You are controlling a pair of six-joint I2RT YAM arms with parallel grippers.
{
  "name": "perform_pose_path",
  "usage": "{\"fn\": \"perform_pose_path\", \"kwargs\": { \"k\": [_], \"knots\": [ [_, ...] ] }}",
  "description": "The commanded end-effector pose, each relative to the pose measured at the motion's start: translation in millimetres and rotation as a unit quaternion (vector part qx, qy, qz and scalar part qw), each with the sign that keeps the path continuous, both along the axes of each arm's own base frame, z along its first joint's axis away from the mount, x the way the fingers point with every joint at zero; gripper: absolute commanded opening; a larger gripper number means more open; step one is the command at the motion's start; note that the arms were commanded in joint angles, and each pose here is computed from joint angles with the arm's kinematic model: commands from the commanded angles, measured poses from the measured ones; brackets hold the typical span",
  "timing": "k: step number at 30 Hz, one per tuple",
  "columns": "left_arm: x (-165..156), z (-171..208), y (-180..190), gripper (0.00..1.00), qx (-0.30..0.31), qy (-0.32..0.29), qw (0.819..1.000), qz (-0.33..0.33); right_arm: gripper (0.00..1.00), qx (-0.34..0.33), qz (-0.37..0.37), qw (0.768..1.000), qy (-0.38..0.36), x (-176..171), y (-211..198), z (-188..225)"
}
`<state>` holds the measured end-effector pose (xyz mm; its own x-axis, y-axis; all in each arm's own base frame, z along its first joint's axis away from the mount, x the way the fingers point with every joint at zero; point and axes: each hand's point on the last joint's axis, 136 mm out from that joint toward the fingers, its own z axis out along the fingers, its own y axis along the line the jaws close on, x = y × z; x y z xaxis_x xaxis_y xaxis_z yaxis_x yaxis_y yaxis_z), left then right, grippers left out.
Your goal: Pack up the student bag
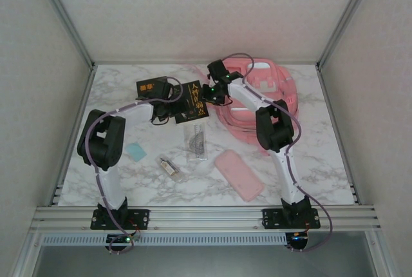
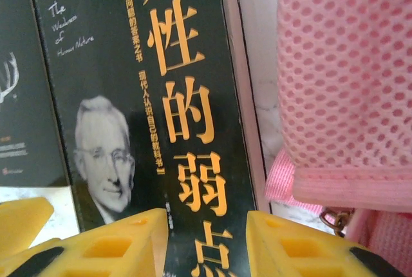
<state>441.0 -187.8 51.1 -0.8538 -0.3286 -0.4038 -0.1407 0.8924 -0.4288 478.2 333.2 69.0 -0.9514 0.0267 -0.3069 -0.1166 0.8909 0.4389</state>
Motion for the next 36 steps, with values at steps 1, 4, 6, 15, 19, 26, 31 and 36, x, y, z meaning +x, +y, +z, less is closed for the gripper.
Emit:
{"fn": "perform_pose_path", "kwargs": {
  "k": [1,4,6,15,19,26,31,36],
  "knots": [
    [-4,-14,3,0.83,0.0,0.024,1.0,0.007,0.38,-0.094,0.003,0.995,-0.014,7,-16,-20],
    [-6,-21,0,0.8,-0.007,0.036,0.999,0.005,0.38,-0.145,0.01,0.989,-0.024,8,-20,-30],
    [-7,-25,-2,0.79,-0.009,0.041,0.999,0.004,0.38,-0.162,0.016,0.986,-0.021,6,-20,-40],
    [-15,-35,-3,0.72,-0.002,0.054,0.999,0.001,0.39,-0.099,0.053,0.994,0.016,-8,6,-51],
    [-14,-41,-6,0.68,-0.001,0.06,0.998,-0.001,0.39,-0.035,0.07,0.997,0.029,-15,23,-37],
    [-16,-48,-6,0.65,0.004,0.066,0.998,-0.003,0.41,0.078,0.064,0.994,0.033,-19,32,7],
    [-16,-50,-6,0.63,0.005,0.068,0.998,-0.005,0.4,0.136,0.064,0.988,0.02,-23,35,42],
    [-17,-49,-6,0.62,0.005,0.067,0.998,-0.004,0.37,0.147,0.067,0.987,0.024,-25,37,44]
  ]
}}
